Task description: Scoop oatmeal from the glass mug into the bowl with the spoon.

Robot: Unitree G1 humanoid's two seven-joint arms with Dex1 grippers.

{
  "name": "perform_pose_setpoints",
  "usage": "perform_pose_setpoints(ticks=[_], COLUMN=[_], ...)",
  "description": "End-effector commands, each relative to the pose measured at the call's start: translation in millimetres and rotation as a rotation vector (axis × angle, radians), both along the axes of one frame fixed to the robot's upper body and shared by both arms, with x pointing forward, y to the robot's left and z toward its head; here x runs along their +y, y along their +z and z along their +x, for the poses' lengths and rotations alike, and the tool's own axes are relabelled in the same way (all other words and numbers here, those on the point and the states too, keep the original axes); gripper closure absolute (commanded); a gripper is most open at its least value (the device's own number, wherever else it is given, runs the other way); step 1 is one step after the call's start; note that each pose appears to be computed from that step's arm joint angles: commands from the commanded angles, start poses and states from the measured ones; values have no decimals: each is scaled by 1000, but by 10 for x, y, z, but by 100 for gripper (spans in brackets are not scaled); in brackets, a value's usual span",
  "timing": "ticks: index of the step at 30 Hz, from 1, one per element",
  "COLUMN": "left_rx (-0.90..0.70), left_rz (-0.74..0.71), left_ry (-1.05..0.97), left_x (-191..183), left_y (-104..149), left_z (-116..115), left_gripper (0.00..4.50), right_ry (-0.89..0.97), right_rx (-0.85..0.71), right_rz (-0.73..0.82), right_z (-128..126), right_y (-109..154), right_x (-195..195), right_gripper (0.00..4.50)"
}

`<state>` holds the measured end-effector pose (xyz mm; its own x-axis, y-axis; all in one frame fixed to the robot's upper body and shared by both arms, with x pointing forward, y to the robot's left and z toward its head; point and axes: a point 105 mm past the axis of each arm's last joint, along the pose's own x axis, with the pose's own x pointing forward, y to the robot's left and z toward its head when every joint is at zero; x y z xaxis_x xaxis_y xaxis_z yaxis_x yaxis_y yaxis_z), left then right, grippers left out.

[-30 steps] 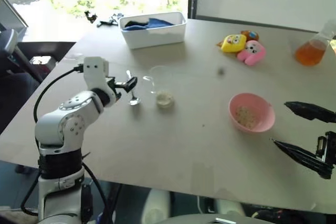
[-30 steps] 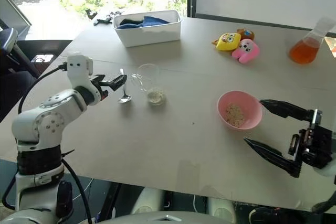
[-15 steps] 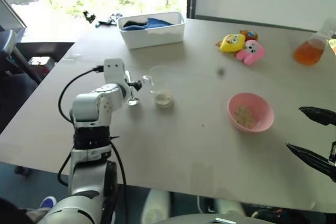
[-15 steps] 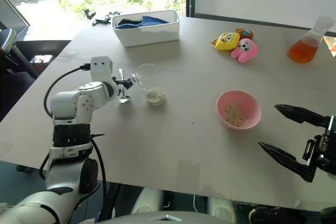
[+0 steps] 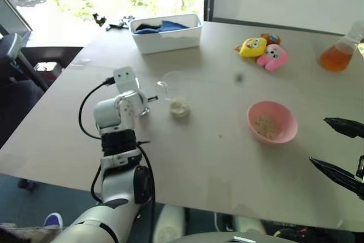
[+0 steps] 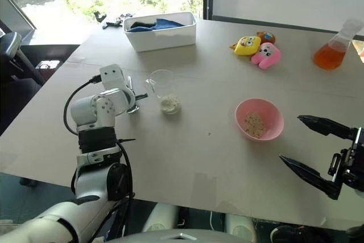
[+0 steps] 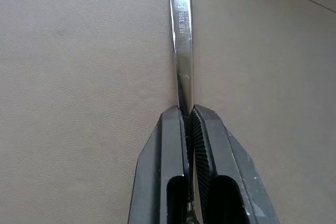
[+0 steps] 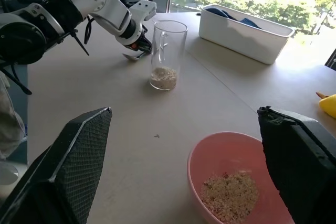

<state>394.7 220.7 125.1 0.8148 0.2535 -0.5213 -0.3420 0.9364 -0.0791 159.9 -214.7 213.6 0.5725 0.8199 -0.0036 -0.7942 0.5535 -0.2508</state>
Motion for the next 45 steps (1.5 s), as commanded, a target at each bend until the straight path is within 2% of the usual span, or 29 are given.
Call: perform_pose_setpoints(ticks=[1,2,4,6,7,9,10,11,14,18,23,31,33,39,41,42,45], left_rx=[44,3,-231,-398,-531,-767,-820,-898,-1032,-1111,-1152,-1180,-1181,-1187,-1191,-1191,-1191], left_rz=[-11,-11,68,191,226,259,252,313,352,482,608,651,654,660,670,666,662], left_ry=[22,57,189,223,154,-116,-215,-348,-699,-1043,-1283,-1385,-1391,-1393,-1407,-1406,-1399], left_x=[29,109,467,636,574,231,100,-82,-582,-1023,-1241,-1300,-1303,-1315,-1334,-1336,-1331], left_y=[-160,-95,349,725,1024,1565,1680,1861,2118,2182,2131,2110,2097,2093,2075,2069,2068], left_z=[-39,-20,20,17,55,96,93,42,-133,-355,-503,-545,-550,-565,-598,-603,-601], left_gripper=[441,441,441,441,441,441,441,441,441,441,441,441,450,450,450,450,450], right_ry=[-22,-47,-169,-243,-264,-267,-270,-275,-257,-274,-192,-106,-80,-39,-37,-29,-17], right_rx=[-46,-44,-95,-87,-104,-121,-115,-104,-63,4,164,231,233,240,246,250,256], right_rz=[-14,-5,18,27,49,105,120,135,228,391,565,621,623,616,622,627,624], right_z=[14,63,252,385,469,634,687,792,1075,1485,1646,1694,1678,1663,1666,1657,1640], right_y=[62,60,114,126,199,386,443,533,813,1173,1410,1493,1508,1520,1517,1517,1507], right_x=[14,21,0,7,69,262,324,406,613,885,1208,1552,1623,1708,1704,1703,1707], right_gripper=[0,0,0,0,0,0,0,0,0,0,0,0,53,53,106,111,250])
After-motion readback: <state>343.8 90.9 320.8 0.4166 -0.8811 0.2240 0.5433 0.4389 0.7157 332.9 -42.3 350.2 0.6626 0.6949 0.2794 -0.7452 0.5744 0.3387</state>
